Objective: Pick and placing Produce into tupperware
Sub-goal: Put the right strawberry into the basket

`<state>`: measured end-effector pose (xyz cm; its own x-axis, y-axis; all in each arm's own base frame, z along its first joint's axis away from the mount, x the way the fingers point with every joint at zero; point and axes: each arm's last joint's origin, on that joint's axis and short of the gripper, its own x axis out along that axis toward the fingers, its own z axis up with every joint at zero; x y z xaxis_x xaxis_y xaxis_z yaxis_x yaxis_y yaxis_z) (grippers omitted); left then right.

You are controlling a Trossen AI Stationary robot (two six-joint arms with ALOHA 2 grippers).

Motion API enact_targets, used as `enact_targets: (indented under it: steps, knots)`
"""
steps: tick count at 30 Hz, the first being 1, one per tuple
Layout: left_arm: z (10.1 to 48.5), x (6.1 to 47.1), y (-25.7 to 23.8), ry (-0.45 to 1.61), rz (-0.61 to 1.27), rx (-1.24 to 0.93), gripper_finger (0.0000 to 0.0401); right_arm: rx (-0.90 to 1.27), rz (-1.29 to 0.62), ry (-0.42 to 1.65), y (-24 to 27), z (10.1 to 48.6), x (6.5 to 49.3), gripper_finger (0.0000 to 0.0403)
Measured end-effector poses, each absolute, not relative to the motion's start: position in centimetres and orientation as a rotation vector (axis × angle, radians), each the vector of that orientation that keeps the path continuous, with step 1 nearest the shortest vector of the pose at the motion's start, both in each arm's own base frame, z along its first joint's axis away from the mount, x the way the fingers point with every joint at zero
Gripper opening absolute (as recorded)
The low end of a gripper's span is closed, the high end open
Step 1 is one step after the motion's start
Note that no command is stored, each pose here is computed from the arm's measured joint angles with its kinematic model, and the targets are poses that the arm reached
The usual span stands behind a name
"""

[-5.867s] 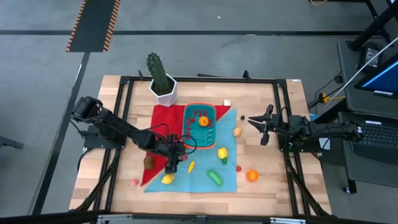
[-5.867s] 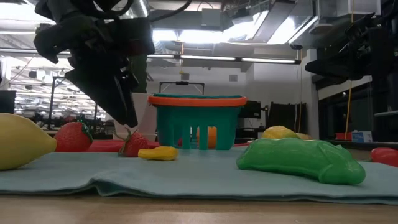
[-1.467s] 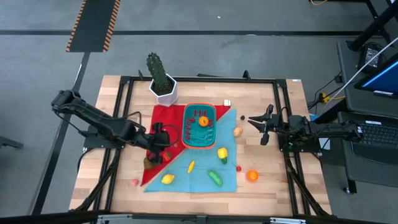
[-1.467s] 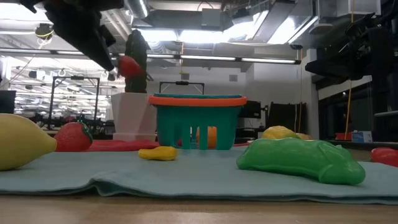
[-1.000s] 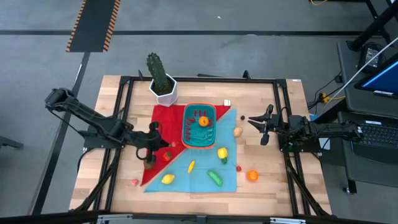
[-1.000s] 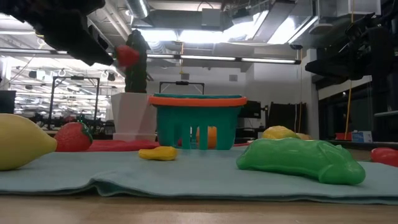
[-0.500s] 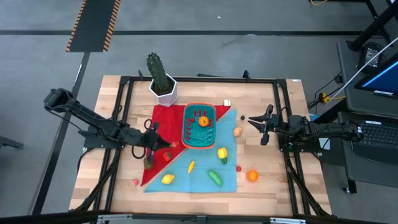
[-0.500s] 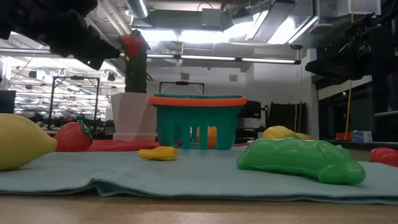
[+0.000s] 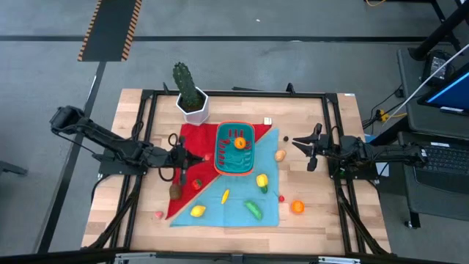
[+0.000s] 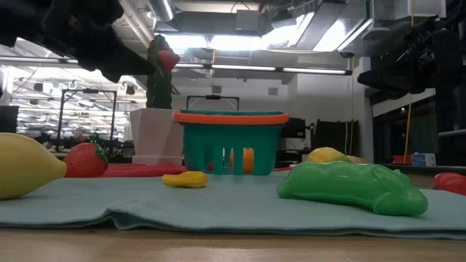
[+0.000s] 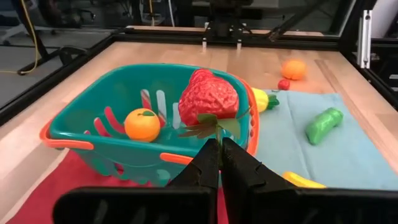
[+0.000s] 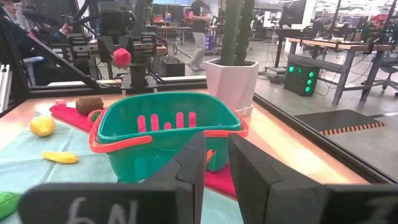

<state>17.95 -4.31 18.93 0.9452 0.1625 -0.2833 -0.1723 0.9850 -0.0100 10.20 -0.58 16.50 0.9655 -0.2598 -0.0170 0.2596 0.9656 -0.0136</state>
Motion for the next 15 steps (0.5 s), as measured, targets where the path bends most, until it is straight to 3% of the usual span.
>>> enact_targets:
  steps: [15]
  knots:
    - [19.1, 18.5, -3.0, 0.254, 0.232, -0.075, 0.0000, -0.015, -0.263, 0.020, -0.6, 16.5, 10.2, 0.0073]
